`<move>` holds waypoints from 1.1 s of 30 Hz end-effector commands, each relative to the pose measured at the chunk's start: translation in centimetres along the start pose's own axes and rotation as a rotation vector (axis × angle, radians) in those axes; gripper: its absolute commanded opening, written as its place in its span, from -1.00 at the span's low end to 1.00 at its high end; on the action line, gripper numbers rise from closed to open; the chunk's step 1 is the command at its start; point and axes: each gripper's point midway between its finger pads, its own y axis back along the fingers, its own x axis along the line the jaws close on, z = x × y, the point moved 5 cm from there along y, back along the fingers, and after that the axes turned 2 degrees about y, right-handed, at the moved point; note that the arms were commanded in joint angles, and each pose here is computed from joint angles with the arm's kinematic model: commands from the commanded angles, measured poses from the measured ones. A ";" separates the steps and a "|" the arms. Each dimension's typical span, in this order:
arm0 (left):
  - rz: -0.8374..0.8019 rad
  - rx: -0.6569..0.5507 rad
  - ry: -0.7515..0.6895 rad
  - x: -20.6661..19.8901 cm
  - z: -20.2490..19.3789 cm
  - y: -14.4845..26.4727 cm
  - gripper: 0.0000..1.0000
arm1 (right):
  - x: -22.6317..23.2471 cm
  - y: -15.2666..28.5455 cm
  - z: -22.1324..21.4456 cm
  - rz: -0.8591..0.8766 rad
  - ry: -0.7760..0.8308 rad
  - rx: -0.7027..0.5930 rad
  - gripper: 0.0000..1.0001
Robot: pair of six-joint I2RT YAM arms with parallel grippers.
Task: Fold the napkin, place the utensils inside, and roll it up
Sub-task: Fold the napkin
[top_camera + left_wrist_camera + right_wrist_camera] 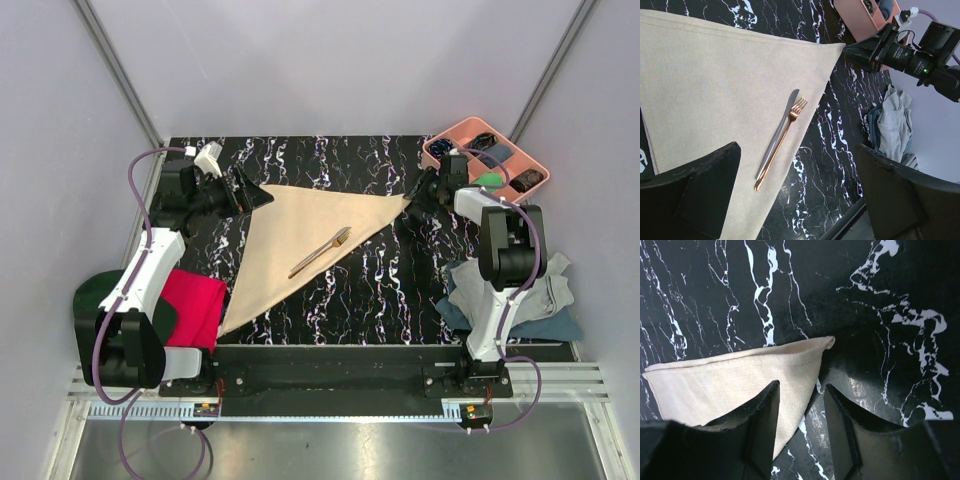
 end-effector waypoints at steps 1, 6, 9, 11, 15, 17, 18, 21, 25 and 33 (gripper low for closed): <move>-0.040 -0.016 -0.032 -0.5 0.5 -0.2 0.96 | 0.6 -0.3 2.5 0.019 0.041 -0.057 -0.02; -0.041 -0.014 -0.030 -0.5 0.5 -0.2 0.96 | -0.7 -1.3 2.3 -0.008 0.034 -0.041 -0.05; -0.041 -0.014 -0.030 -0.5 0.5 -0.2 0.96 | -0.9 -1.9 2.2 -0.009 0.039 -0.033 -0.09; -0.041 -0.012 -0.027 -0.5 0.4 -0.2 0.96 | -1.3 -2.2 2.2 -0.017 0.036 -0.029 -0.10; -0.044 -0.013 -0.030 -0.5 0.5 -0.2 0.96 | -1.4 -2.7 2.4 -0.022 0.038 -0.033 -0.10; -0.044 -0.014 -0.029 -0.6 0.5 -0.1 0.96 | -1.7 -3.1 2.3 -0.028 0.038 -0.025 -0.13; -0.044 -0.014 -0.029 -0.6 0.5 -0.1 0.96 | -1.7 -3.2 2.3 -0.032 0.037 -0.026 -0.14; -0.045 -0.015 -0.029 -0.6 0.5 -0.1 0.96 | -1.9 -3.5 2.2 -0.042 0.036 -0.022 -0.21; -0.046 -0.017 -0.031 -0.7 0.5 0.0 0.96 | -2.3 -3.9 1.9 -0.055 0.040 -0.009 -0.31; -0.051 -0.020 -0.038 -0.9 0.6 0.1 0.96 | -2.7 -4.4 1.8 -0.073 0.053 -0.003 -0.56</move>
